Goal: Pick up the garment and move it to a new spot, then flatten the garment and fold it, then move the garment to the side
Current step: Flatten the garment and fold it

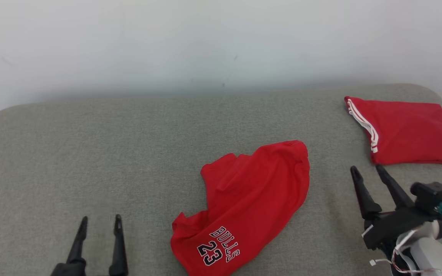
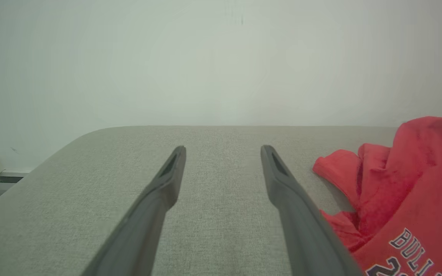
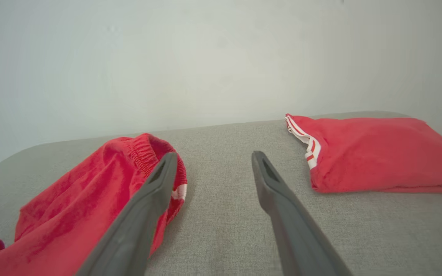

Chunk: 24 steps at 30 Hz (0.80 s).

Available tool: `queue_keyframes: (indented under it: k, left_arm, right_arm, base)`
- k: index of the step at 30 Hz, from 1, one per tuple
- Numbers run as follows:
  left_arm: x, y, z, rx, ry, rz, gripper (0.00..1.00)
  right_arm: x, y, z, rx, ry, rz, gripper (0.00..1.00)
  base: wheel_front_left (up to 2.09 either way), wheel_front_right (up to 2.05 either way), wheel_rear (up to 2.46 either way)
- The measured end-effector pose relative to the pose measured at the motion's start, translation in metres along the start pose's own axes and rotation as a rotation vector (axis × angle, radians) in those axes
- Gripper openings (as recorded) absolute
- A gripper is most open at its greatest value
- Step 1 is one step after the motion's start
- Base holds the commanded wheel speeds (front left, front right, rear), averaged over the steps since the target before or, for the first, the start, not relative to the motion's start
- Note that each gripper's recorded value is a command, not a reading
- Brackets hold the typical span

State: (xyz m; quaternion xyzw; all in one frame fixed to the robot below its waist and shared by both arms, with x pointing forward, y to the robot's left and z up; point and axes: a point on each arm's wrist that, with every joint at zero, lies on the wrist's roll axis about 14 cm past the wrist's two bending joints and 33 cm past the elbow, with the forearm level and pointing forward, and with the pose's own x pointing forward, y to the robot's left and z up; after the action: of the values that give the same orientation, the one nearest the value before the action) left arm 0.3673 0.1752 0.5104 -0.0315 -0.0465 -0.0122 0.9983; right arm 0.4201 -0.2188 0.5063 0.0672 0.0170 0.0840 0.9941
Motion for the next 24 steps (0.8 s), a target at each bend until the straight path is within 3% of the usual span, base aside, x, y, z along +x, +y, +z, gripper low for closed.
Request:
queue_keyframes:
  k: [10, 18, 24]
  left_arm:
    - [-0.017, -0.05, -0.032, -0.011, 0.109, -0.179, 1.0]
    - [-0.051, -0.095, -0.075, -0.043, 0.293, -0.348, 1.0]
    - [-0.064, -0.112, -0.095, -0.079, 0.382, -0.4, 1.0]
  right_arm:
    - [-0.029, 0.001, 0.001, 0.018, -0.067, -0.06, 1.0]
    - [-0.035, 0.009, 0.003, 0.02, -0.064, -0.071, 1.0]
    - [-0.035, 0.01, 0.004, 0.012, -0.06, -0.077, 1.0]
  base:
    - [0.0, 0.0, 0.0]
    - [0.0, 0.0, 0.0]
    - [0.0, 0.0, 0.0]
